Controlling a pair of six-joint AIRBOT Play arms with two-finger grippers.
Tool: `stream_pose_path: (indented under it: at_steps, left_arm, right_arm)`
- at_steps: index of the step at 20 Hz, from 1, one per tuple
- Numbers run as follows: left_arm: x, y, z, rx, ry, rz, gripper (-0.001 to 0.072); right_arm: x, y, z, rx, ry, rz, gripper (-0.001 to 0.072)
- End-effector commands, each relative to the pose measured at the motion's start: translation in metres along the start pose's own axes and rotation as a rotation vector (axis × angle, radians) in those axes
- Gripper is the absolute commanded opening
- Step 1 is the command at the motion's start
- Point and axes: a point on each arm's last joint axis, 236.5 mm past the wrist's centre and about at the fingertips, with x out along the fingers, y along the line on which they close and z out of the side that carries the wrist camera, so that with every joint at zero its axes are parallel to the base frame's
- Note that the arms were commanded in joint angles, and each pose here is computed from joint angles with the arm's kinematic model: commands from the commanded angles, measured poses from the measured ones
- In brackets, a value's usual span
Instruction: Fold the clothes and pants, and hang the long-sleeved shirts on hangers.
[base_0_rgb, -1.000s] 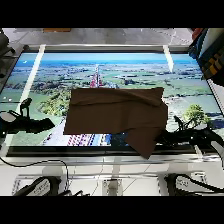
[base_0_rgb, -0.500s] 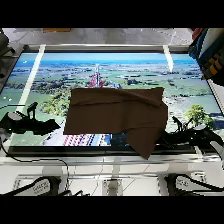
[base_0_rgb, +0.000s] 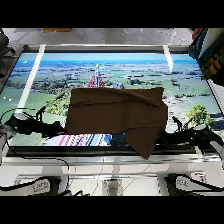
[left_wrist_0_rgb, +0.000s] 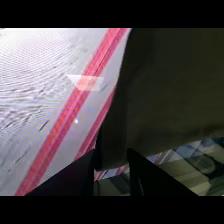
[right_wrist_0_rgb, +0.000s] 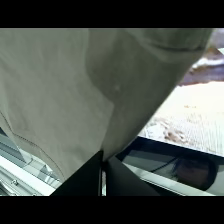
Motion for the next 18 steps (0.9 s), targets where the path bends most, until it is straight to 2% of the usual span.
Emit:
stream_pose_path:
  at_steps: [1,3,9,13,18]
  left_arm:
    - [0.009,-0.007,-0.006,0.025,0.030,-0.001,0.0197]
    - [0.012,-0.013,-0.002,0.062,0.017,-0.002,0.0008]
    - [-0.025,-0.079,0.047,0.133,-0.212,-0.206,0.0011]
    - [-0.098,-0.121,0.061,0.306,-0.403,-0.191,0.0011]
    - [-0.180,-0.146,0.079,0.386,-0.747,-0.106,0.0010]
  right_arm:
    - [-0.002,0.003,0.004,-0.002,-0.015,0.005,0.0014]
    - [-0.008,0.012,0.015,-0.007,-0.050,0.030,0.0013]
    - [-0.057,0.059,0.042,-0.151,-0.222,0.063,0.0013]
    - [-0.099,0.110,0.044,-0.269,-0.382,0.118,0.0013]
    - [-0.151,0.173,0.052,-0.339,-0.637,0.255,0.0014]
